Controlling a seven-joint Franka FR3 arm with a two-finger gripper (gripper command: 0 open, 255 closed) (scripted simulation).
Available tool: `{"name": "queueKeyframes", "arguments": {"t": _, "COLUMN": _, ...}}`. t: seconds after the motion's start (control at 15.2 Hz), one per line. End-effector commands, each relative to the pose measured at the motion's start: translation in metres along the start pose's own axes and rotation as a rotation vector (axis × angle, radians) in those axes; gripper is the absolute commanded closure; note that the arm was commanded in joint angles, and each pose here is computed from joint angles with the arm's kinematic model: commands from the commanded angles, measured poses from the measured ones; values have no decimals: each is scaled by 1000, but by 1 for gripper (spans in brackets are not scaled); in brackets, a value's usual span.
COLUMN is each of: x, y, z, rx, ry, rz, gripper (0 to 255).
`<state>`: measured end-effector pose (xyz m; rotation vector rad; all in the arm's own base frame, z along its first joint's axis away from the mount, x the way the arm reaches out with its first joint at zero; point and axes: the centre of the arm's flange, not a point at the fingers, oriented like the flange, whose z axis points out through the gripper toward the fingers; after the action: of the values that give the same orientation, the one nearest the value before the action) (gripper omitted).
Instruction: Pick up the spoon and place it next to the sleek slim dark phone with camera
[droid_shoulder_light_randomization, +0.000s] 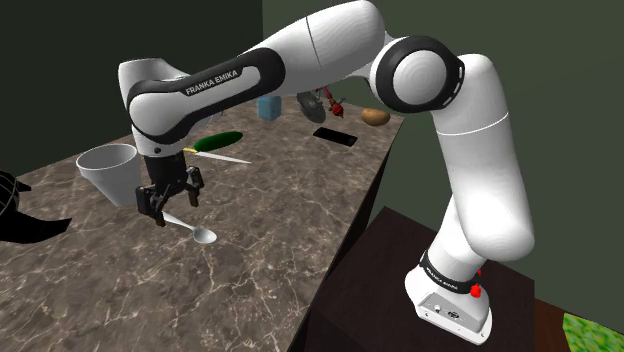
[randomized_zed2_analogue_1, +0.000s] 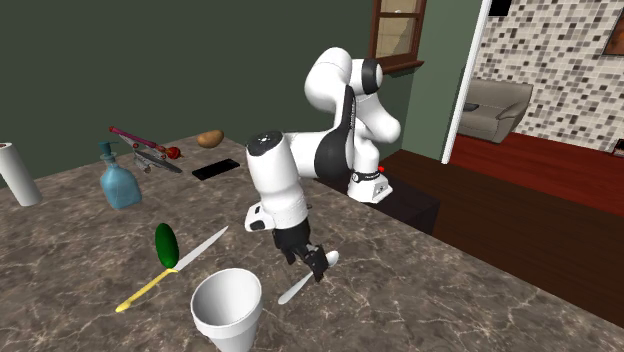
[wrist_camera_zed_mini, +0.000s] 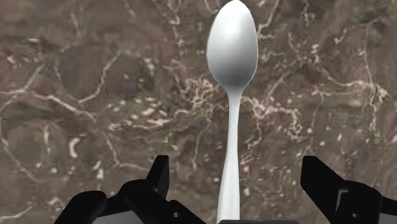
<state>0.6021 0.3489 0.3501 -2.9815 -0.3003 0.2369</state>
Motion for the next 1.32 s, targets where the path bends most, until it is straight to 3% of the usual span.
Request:
{"name": "queueKeyframes", "arguments": {"t": 0.0, "x": 1, "y": -2, "z": 10, "rx": 0, "ry": 1, "rz": 0, "gripper": 0}}
{"name": "queueKeyframes", "arguments": {"t": 0.59, "x": 1, "y": -2, "z": 18, "rx": 0, "ry": 1, "rz": 0, "gripper": 0}}
{"name": "queueKeyframes", "arguments": {"t": 0.66, "x": 1, "y": -2, "z": 18, "rx": 0, "ry": 1, "rz": 0, "gripper": 255}}
{"name": "queueKeyframes", "arguments": {"t": 1.25, "x": 1, "y": -2, "z": 18, "rx": 0, "ry": 1, "rz": 0, "gripper": 255}}
